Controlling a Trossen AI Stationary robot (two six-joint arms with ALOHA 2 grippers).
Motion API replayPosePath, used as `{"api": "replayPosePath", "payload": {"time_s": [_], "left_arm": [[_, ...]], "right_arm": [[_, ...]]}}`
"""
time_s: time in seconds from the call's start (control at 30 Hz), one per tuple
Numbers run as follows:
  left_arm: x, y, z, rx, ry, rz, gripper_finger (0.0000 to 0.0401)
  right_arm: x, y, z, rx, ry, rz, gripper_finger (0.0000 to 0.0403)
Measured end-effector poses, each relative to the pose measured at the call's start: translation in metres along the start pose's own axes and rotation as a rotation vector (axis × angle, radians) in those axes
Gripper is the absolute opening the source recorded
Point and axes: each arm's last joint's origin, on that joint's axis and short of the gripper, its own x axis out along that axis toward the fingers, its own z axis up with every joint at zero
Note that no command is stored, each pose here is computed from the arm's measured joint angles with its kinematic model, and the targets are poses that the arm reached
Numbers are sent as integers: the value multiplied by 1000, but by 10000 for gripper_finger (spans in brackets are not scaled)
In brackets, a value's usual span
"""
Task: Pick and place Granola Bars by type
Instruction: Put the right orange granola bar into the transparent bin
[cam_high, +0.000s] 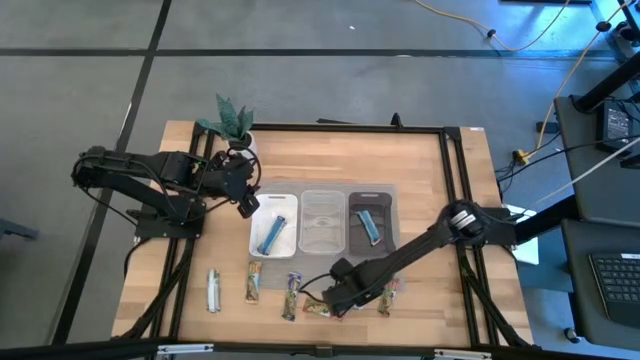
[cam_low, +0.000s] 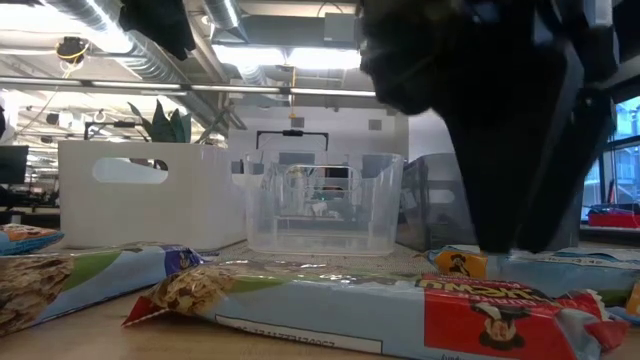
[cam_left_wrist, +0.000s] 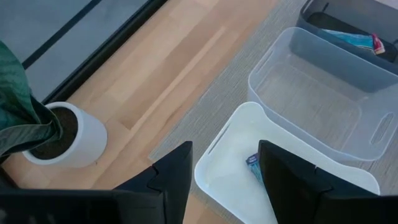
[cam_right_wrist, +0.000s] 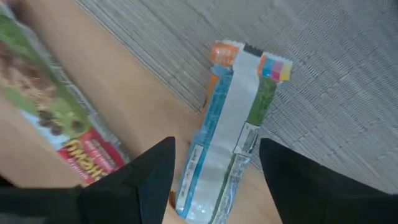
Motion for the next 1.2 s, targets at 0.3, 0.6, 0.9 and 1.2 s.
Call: {"api": "replayPosePath", "payload": {"time_s": [0.3, 0.6, 0.9, 1.2], "left_arm": [[0, 0, 0, 0, 0, 0, 176], [0, 0, 0, 0, 0, 0, 175], [0, 0, 0, 0, 0, 0, 175], [0, 0, 0, 0, 0, 0, 174]], "right_arm": [[11, 1, -1, 4, 32, -16, 218], [10, 0, -1, 3, 37, -16, 133], [4, 4, -4, -29, 149, 15, 120], [-53, 14, 6, -173, 115, -23, 119]]}}
